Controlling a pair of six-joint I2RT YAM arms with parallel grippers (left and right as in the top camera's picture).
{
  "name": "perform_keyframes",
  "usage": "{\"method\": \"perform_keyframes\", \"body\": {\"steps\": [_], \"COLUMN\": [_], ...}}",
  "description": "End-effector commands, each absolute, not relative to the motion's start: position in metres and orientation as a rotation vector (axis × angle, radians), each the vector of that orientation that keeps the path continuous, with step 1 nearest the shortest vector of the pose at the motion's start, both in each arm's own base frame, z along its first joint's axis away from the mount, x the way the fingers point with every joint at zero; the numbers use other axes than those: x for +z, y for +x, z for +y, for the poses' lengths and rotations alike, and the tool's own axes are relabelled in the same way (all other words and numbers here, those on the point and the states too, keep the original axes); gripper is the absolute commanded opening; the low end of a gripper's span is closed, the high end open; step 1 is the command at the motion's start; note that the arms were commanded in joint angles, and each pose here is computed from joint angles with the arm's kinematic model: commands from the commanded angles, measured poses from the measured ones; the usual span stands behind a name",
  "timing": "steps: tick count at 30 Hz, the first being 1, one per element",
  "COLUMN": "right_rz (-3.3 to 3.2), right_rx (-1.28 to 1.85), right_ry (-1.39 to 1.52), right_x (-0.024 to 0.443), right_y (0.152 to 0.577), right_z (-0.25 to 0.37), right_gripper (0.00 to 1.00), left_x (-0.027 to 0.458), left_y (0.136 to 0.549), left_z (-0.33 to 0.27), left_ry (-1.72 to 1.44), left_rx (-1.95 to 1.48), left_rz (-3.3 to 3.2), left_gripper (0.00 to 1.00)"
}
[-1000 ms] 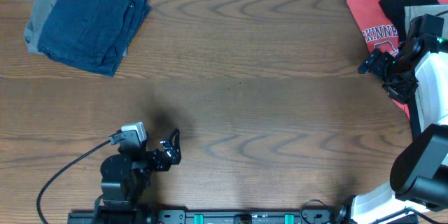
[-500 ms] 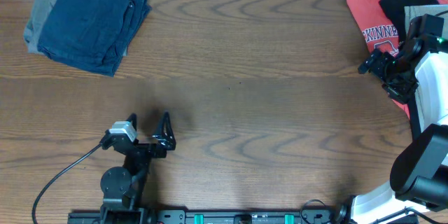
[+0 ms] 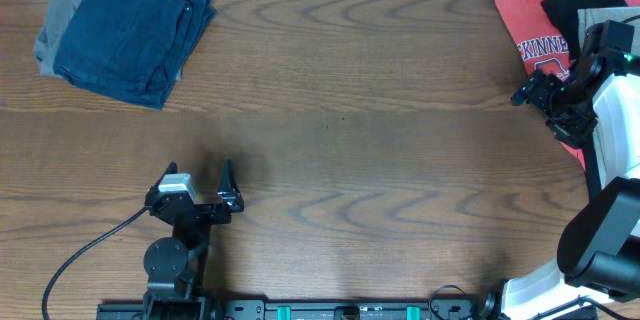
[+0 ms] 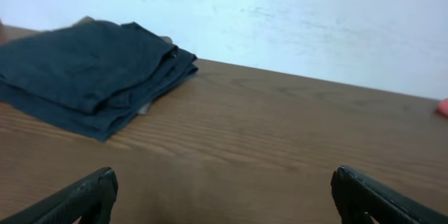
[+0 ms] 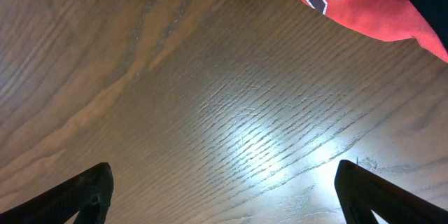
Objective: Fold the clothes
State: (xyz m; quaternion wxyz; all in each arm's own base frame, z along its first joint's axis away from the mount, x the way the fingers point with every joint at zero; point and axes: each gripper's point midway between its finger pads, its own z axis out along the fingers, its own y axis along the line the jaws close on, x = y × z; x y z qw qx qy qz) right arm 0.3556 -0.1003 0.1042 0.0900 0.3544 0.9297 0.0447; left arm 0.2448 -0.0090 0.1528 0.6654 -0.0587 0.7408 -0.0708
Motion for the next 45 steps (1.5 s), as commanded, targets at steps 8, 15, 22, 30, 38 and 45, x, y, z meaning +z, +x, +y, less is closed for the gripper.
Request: {"method": "perform_keyframes", "body": {"steps": [8, 15, 22, 30, 38, 45], "right_rz": [2.770, 2.770, 2.770, 2.770, 2.752, 2.630], "right_rx": [0.136, 0.136, 0.136, 0.136, 0.137, 0.144], "right_ry": [1.032, 1.032, 1.032, 1.032, 1.021, 0.947], "right_x": [0.105, 0.105, 0.105, 0.105, 0.112, 0.162], "right_y": [0.358, 0.358, 0.358, 0.358, 0.358, 0.355], "right_z": [-0.099, -0.099, -0.099, -0.099, -0.098, -0.092], "right_gripper": [0.99, 0.99, 0.99, 0.99, 0.99, 0.99], "left_x": [0.136, 0.136, 0.136, 0.136, 0.136, 0.136], "left_y": [0.244, 0.244, 0.244, 0.244, 0.244, 0.244], "left_z": [0.000, 0.000, 0.000, 0.000, 0.000, 0.000], "left_ry": [-0.117, -0.117, -0.117, -0.117, -0.117, -0.117], "left_rx": [-0.072, -0.072, -0.072, -0.072, -0.072, -0.072], "left_rz": [1.724, 1.724, 1.724, 1.724, 1.724, 1.724], "left_gripper": [0.98, 0.98, 0.98, 0.98, 0.98, 0.98]}}
